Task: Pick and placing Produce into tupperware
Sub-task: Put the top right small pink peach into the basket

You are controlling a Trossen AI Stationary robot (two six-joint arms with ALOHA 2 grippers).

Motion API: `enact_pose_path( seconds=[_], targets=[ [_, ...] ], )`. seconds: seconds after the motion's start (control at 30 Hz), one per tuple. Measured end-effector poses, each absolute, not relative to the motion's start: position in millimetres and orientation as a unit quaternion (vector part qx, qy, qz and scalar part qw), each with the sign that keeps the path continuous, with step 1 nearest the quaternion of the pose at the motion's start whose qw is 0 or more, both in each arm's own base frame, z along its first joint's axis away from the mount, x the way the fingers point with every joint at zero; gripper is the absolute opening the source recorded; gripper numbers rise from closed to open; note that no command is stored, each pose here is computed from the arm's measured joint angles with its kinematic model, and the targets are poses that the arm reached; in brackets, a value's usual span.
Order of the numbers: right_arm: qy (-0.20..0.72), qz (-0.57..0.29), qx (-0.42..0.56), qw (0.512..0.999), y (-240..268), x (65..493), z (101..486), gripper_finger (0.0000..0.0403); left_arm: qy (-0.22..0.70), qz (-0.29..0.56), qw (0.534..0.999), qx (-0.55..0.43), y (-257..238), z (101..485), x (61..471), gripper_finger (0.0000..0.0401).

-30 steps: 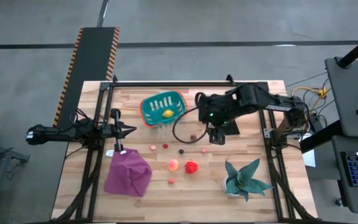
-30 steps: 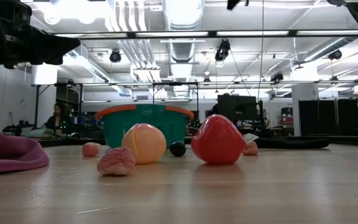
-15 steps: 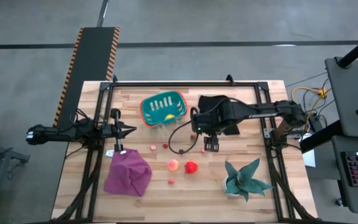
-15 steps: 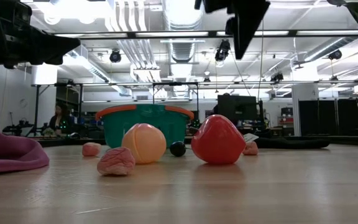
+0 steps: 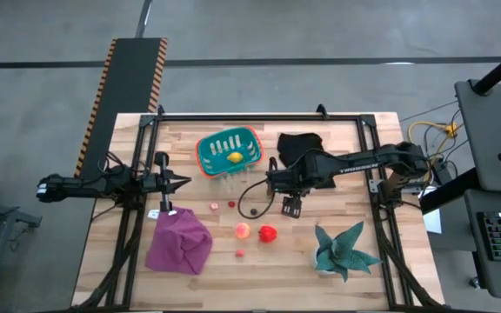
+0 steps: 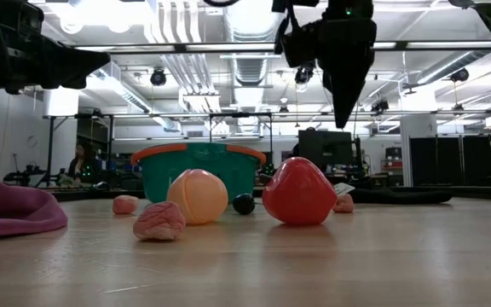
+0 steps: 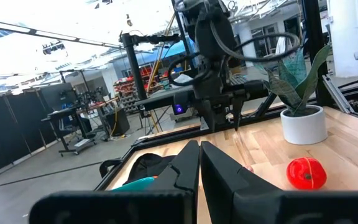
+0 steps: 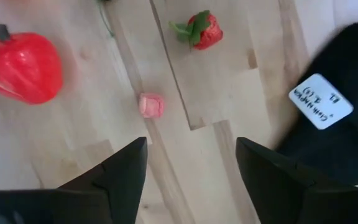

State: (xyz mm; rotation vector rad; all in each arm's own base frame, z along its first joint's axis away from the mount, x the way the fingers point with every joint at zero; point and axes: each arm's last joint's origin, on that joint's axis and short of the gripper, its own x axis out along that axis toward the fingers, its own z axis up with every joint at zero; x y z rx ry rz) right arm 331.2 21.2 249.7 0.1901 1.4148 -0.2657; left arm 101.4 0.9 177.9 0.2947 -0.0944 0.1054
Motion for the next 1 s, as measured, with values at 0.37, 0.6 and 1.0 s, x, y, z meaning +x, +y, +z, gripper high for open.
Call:
enact_pose_path(
  seconds=[0.37,0.6,1.0],
  targets=[
    [0.607,-0.103,0.104,0.781,22.9,338.5,225.1,0.0319,-0.048,0.053,0.986,0.147,0.9,178.0,101.3,0.0002],
    [0.605,-0.111,0.112,0.780,22.7,337.3,208.6,0.0325,-0.049,0.053,0.986,0.147,0.9,178.2,101.3,0.0002],
    [0.636,-0.115,0.107,0.756,23.3,344.1,181.5,0.0325,-0.048,0.053,0.987,0.147,0.9,177.9,101.3,0.0002]
  ],
)
